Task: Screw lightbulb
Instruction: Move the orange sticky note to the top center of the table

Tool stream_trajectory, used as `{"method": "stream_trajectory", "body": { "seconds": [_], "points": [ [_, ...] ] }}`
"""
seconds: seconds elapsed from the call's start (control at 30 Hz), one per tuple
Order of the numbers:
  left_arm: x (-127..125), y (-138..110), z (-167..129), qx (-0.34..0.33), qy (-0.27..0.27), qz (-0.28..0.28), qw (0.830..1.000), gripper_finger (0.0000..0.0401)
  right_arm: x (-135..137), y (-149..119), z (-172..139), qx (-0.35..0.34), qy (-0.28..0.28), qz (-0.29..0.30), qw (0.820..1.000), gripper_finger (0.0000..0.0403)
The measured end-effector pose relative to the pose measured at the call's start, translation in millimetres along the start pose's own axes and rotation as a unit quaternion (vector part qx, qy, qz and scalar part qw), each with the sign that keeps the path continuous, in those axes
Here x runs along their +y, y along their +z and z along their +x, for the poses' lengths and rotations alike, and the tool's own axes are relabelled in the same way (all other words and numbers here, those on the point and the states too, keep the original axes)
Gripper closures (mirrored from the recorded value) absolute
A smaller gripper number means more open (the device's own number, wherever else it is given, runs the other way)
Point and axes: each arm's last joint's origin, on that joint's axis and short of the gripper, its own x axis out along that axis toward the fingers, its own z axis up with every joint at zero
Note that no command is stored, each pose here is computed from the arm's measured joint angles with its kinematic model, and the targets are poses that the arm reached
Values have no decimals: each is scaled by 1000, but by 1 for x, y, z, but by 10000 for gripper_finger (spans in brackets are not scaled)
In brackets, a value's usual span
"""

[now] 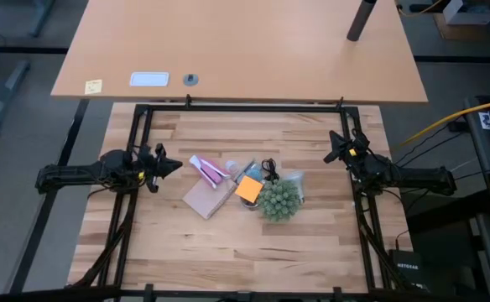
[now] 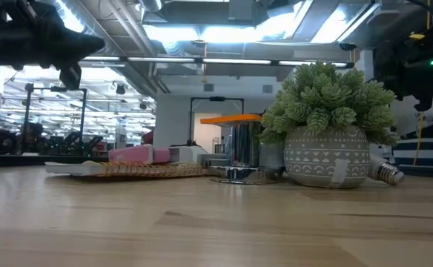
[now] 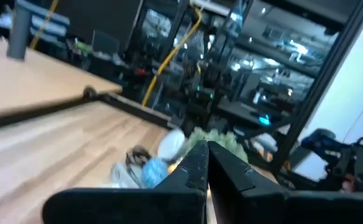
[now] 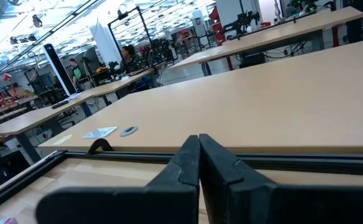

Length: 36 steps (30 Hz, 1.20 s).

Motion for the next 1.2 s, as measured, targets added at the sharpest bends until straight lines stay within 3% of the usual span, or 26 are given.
{"method": "stream_trajectory", "body": {
  "seconds": [0.17,0.3,0.4,0.67,0.9,1.07,1.2],
  "points": [
    [-1,5,0,-26,-2,15,1000,401,0,0,0,0,1,0,1000,397],
    [-2,8,0,-45,6,82,996,401,0,0,0,0,1,0,1000,397],
    [-3,12,-1,-66,10,103,992,401,0,0,0,0,1,0,1000,397],
    [-8,21,1,-114,-23,76,990,401,0,0,0,0,1,0,1000,397],
    [-17,20,21,-91,-63,64,992,401,2,0,0,9,36,4,999,397],
    [-32,23,57,-18,-67,112,991,401,3,0,0,13,50,5,999,397],
    [-39,11,89,56,-61,156,984,401,3,0,0,13,50,5,999,397]
  ]
}}
